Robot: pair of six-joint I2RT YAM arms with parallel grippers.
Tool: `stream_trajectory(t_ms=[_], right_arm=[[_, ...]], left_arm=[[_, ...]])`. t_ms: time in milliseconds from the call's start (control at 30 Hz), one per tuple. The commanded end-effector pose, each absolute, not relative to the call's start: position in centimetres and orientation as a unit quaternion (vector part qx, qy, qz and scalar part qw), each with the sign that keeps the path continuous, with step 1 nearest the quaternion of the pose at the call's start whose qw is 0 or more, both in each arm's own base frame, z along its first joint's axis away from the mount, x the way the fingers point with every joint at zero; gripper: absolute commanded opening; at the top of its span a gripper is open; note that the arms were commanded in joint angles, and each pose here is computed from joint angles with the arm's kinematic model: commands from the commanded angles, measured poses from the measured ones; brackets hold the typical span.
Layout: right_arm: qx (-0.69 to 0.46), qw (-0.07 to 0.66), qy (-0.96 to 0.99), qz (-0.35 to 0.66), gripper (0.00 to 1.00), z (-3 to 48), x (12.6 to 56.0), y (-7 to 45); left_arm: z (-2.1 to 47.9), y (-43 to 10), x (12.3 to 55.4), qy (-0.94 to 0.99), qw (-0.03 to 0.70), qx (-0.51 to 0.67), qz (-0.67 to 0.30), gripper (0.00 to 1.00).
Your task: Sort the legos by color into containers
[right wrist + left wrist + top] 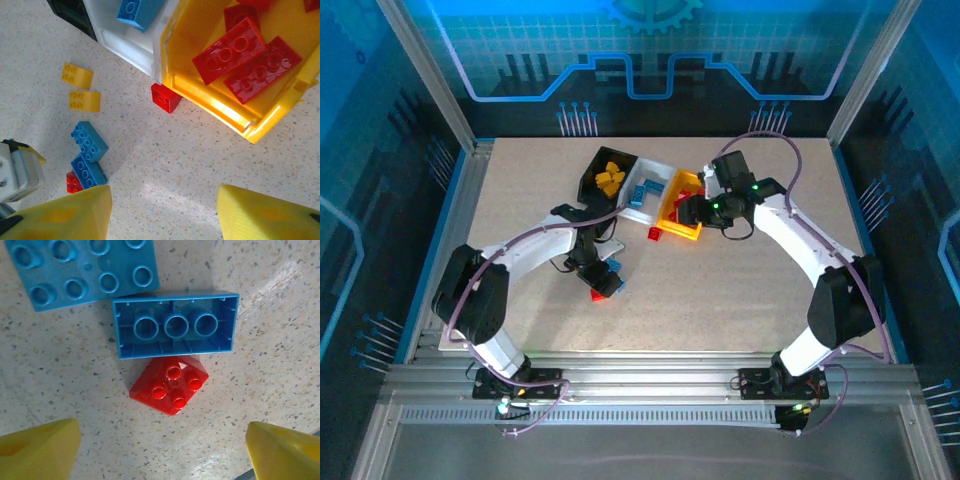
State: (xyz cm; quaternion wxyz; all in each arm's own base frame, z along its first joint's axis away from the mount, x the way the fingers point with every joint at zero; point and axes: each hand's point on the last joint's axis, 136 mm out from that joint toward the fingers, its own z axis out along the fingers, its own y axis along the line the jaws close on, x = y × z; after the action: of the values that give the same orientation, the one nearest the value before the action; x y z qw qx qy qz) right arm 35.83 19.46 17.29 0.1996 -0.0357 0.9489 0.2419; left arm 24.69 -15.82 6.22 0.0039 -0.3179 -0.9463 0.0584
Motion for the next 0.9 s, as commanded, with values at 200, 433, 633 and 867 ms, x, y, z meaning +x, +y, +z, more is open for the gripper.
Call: stream_trajectory(t_ms=[200,433,633,867], right_arm=[[-0.023,0.230,0.942,0.245,0.58,19.2,36.4,18.8],[-0.012,0.230,0.942,0.245,0.57,19.2,36.5,18.8],[-0.015,0.227,0.942,0.246,0.57,19.3,36.5,19.5],[-0.021,0.225,0.942,0.246,0.57,19.3,36.4,20.1]], left_arm=[[3.5,-15.5,24.2,-0.940,0.019,-0.339,0.036,0.81],[2.2,-15.4,24.0,-0.943,0.027,-0.331,0.032,0.75],[1.1,-15.2,24.1,-0.945,0.029,-0.327,0.011,0.71],[0.1,-16.3,24.0,-0.940,0.031,-0.338,-0.014,0.64]])
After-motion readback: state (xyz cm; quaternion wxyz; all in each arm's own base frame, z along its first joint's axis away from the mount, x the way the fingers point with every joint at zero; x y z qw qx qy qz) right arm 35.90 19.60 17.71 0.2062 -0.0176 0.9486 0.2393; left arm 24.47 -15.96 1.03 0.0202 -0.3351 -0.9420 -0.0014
